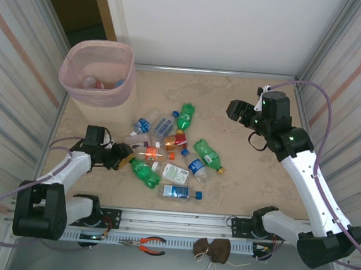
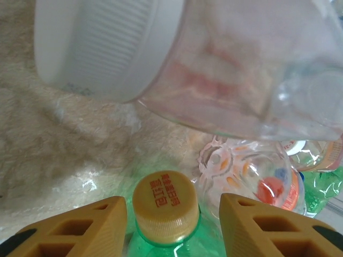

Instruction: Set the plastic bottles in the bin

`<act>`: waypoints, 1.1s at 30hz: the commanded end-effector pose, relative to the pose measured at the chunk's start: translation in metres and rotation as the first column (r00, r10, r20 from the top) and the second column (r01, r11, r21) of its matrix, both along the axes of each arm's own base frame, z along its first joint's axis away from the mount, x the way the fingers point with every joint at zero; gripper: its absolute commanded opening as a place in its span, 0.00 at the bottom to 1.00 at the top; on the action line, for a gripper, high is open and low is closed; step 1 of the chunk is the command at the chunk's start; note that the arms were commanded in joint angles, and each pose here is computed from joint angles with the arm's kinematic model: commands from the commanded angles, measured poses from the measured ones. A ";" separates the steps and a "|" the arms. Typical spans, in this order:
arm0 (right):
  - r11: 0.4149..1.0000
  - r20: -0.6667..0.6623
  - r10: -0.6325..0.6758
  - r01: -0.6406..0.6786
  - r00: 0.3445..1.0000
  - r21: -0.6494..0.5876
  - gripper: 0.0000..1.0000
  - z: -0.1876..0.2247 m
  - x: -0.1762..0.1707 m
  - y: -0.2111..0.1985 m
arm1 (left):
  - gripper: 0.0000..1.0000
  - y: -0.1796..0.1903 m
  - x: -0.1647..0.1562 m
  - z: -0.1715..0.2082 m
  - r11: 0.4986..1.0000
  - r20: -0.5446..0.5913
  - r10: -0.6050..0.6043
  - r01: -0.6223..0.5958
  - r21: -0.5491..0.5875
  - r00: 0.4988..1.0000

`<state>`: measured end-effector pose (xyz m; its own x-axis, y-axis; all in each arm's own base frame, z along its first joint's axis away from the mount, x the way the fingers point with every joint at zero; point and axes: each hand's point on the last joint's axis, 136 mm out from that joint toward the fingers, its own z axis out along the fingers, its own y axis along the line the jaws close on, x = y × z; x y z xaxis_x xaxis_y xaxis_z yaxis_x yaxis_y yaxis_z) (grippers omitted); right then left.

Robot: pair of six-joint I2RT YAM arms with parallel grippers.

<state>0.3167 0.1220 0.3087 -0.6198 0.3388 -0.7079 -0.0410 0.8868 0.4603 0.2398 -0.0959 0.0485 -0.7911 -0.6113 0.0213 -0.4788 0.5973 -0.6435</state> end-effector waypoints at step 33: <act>1.000 0.030 -0.022 0.023 0.999 -0.015 0.77 0.011 -0.006 -0.010 | 0.21 0.005 -0.001 0.119 0.980 0.326 -0.180 0.140 0.141 0.928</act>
